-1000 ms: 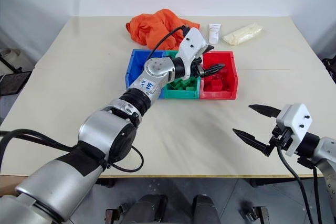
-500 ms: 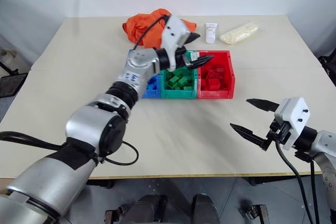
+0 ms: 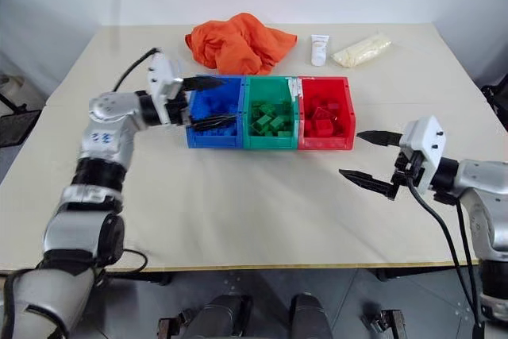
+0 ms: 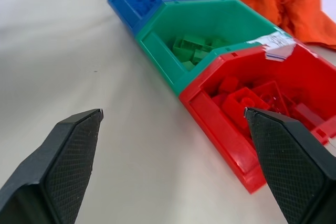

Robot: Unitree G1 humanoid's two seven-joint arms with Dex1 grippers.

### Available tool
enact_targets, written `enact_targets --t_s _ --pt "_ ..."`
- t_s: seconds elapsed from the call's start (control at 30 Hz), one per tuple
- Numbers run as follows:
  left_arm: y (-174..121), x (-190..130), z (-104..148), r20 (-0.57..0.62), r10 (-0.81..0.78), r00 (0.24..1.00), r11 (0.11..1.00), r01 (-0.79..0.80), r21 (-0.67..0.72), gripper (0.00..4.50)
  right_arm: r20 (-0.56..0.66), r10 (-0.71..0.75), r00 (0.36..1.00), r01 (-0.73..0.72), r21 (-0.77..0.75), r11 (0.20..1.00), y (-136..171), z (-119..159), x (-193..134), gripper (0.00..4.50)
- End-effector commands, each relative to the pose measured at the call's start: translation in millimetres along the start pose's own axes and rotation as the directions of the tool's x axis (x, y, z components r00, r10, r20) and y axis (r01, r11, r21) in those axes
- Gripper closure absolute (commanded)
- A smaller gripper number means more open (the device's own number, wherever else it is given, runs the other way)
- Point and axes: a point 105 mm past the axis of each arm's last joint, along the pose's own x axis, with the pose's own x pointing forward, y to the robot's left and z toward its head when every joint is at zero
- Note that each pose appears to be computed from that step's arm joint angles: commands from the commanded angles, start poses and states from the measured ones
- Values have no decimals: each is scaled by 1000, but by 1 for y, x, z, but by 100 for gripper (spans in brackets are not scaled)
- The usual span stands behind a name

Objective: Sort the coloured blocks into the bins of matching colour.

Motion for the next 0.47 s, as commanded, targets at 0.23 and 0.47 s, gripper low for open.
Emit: enact_targets --t_s 0.23,0.47 --pt "-42 -91 -4 -61 80 995 994 -84 -68 3 -73 106 992 -109 -36 993 -11 -7 -1 0" --pt "-48 -126 -24 -121 166 979 977 -180 -116 3 -99 116 988 -119 -30 992 -21 -16 -1 0"
